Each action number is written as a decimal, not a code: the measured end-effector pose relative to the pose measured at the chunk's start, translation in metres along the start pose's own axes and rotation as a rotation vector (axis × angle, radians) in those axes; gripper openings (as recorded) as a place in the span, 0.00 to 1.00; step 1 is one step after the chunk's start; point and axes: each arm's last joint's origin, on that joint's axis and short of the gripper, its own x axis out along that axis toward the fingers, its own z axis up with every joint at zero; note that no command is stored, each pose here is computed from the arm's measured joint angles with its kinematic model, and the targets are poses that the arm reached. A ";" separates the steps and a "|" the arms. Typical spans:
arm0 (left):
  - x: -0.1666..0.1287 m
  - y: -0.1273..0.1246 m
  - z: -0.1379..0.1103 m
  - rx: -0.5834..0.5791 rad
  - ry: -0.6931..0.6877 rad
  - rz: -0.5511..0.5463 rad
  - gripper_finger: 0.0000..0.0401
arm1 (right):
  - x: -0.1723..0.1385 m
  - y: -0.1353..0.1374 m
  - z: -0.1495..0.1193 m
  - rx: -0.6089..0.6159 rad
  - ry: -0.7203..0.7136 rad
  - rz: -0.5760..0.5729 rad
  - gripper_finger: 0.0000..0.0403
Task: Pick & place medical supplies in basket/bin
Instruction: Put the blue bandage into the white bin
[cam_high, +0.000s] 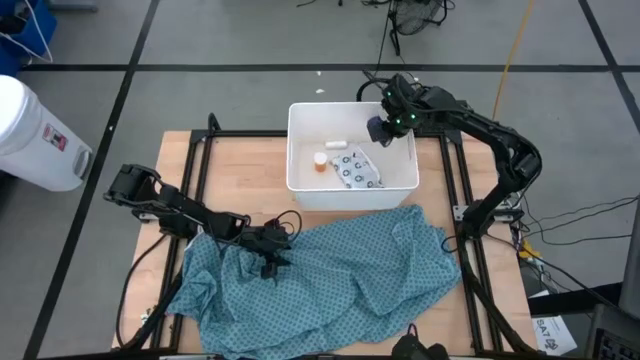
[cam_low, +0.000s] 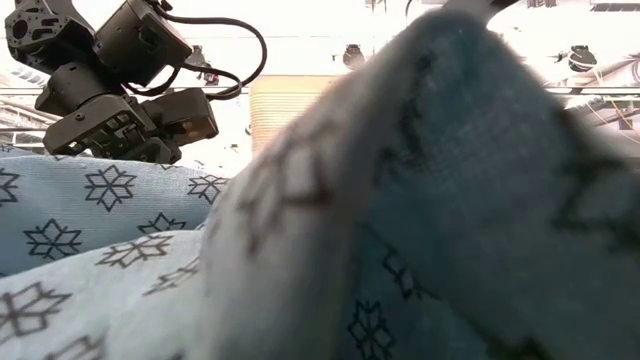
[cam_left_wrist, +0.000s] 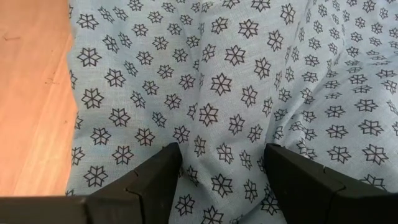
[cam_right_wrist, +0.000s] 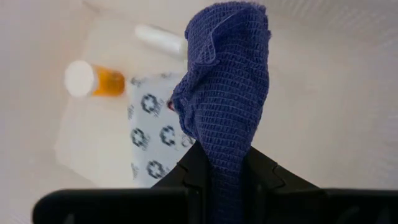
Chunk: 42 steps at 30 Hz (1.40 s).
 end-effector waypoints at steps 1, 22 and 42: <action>0.000 0.000 0.000 0.000 0.000 0.000 0.61 | 0.001 0.001 -0.002 -0.002 0.015 -0.010 0.11; 0.000 0.000 0.002 0.024 -0.021 0.001 0.61 | 0.016 0.049 -0.041 -0.284 0.081 -0.147 0.11; 0.000 -0.001 0.002 0.034 -0.023 0.001 0.61 | 0.019 0.075 -0.046 -0.708 -0.106 -0.290 0.11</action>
